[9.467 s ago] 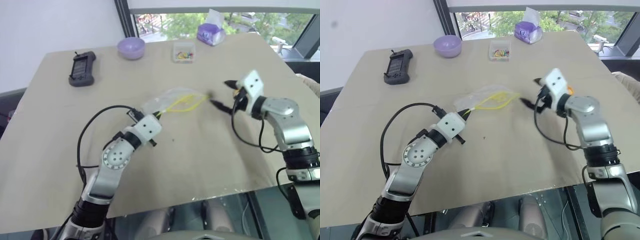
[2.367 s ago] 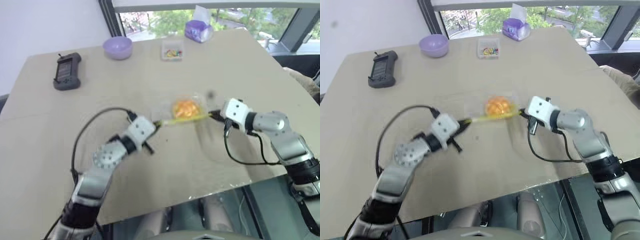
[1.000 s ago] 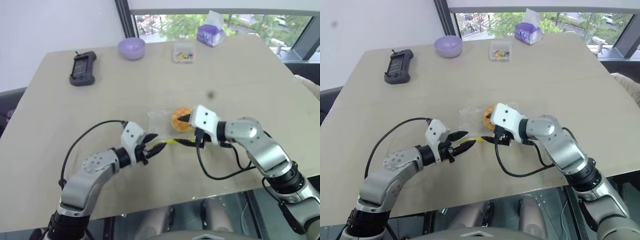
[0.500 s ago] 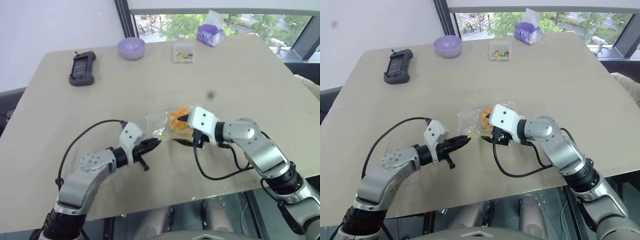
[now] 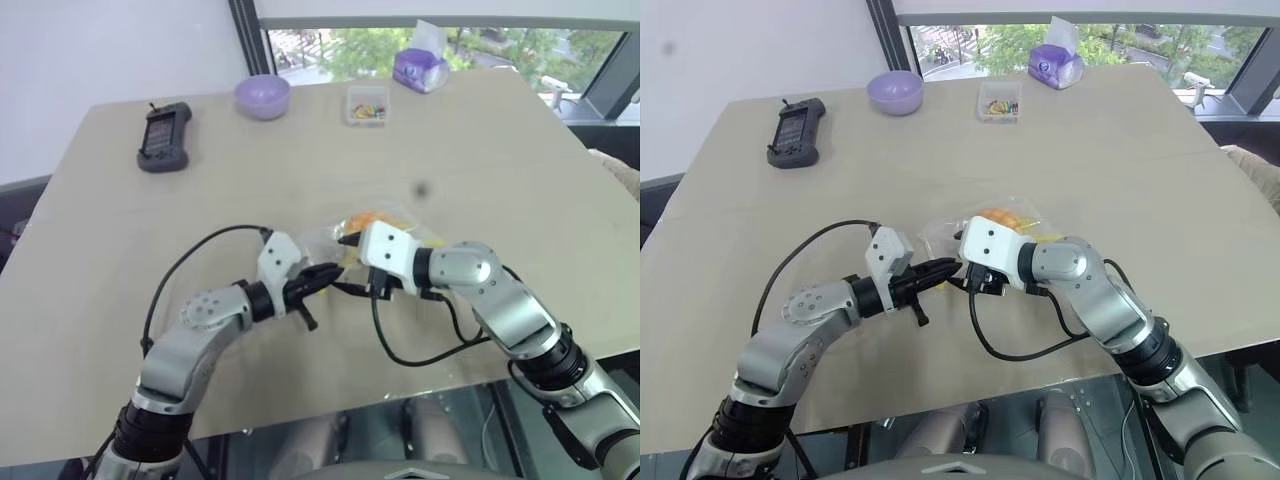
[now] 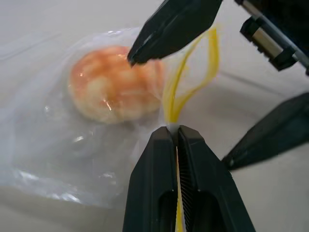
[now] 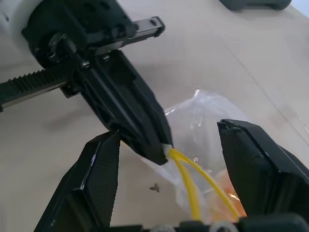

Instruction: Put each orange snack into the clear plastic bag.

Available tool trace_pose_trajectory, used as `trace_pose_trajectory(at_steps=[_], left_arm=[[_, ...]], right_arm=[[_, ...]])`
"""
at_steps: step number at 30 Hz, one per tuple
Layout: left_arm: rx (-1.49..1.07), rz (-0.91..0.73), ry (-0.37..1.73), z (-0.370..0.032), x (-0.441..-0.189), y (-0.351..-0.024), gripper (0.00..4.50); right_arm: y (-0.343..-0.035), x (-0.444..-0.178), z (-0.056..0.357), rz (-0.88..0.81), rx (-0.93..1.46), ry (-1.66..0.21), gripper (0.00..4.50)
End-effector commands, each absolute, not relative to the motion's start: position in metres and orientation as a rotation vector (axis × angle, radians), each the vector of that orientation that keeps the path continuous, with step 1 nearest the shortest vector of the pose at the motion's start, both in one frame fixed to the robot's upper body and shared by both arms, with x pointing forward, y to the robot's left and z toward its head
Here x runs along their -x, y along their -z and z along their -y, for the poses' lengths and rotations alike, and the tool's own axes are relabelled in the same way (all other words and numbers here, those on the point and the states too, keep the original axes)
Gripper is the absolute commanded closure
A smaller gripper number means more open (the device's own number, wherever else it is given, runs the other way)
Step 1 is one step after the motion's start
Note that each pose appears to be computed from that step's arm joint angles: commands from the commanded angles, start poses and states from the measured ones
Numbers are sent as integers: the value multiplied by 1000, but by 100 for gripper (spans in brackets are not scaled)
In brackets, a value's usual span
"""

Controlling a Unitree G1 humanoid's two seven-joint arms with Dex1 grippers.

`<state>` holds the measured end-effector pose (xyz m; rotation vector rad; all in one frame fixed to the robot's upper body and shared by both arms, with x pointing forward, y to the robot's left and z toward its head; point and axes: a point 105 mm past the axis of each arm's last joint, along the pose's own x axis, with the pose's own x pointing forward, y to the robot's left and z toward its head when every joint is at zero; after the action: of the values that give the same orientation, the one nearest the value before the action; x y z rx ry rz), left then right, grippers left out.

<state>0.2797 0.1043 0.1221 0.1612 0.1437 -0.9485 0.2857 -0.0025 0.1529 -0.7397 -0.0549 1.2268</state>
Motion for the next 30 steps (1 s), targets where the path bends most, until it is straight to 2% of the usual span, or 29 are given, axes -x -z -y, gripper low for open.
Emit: trace_pose_trajectory(at_steps=[1,4,9,18,24,30], left_arm=[[-167,-98,1004,-97,-274,-130,450],[-164,-100,1001,-99,-274,-130,450],[-149,-91,1001,-99,-274,-132,450],[-153,-107,1009,-101,-272,-132,450],[-162,-100,1006,-101,-272,-133,233],[-179,-115,993,-105,-272,-128,233]], right_arm=[[-160,-297,8,111,839,-1163,128],[-154,-303,17,100,901,-1139,234],[-144,-307,22,89,975,-1136,448],[-148,-313,17,114,970,-1104,448],[-149,-313,18,112,970,-1103,450],[-150,-313,18,110,964,-1101,450]])
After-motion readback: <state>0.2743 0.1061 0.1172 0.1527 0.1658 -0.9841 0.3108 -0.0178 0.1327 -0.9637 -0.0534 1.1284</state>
